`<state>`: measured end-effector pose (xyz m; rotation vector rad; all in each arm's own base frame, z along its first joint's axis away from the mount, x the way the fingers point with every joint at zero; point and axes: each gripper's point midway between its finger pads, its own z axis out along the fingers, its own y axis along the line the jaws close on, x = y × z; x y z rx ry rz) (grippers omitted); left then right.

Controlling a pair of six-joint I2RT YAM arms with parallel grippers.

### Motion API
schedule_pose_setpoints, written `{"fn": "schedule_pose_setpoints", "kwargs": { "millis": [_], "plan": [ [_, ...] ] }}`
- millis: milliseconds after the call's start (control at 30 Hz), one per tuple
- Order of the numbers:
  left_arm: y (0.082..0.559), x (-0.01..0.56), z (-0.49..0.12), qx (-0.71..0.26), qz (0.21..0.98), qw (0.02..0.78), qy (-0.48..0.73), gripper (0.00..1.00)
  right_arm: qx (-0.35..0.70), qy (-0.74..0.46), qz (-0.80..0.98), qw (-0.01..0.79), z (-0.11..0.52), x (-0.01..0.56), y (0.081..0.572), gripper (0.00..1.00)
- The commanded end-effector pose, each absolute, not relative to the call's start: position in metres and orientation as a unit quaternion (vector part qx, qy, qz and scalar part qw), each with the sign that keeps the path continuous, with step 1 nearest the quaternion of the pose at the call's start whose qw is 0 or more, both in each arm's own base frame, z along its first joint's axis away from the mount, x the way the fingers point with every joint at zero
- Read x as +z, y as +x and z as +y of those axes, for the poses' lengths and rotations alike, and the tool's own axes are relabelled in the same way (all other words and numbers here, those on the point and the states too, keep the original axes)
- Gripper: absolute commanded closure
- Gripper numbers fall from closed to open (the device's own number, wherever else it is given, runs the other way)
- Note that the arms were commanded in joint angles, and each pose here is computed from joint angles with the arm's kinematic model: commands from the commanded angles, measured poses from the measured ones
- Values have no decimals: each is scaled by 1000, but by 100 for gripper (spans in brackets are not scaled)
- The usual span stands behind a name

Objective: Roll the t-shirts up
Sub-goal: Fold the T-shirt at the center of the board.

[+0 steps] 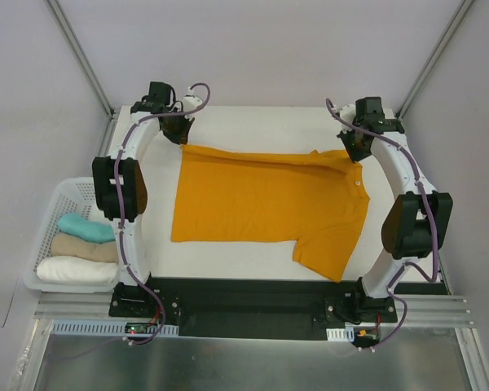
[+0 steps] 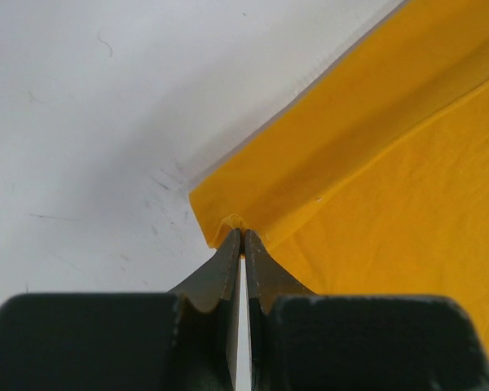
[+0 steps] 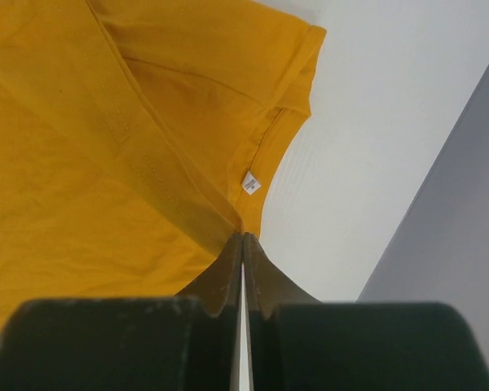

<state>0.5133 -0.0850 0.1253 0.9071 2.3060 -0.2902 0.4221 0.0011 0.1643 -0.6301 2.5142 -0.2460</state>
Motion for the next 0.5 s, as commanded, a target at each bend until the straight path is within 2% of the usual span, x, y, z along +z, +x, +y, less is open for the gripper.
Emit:
{"fn": "schedule_pose_setpoints", "kwargs": {
  "millis": [0,467],
  "plan": [
    [500,152,-79,-96,864,334,364,100,-92,-221,930,279,0,186,401,100],
    [471,118,-75,-105,877,286,371,100,-72,-262,938,217,12,148,347,99]
  ]
}}
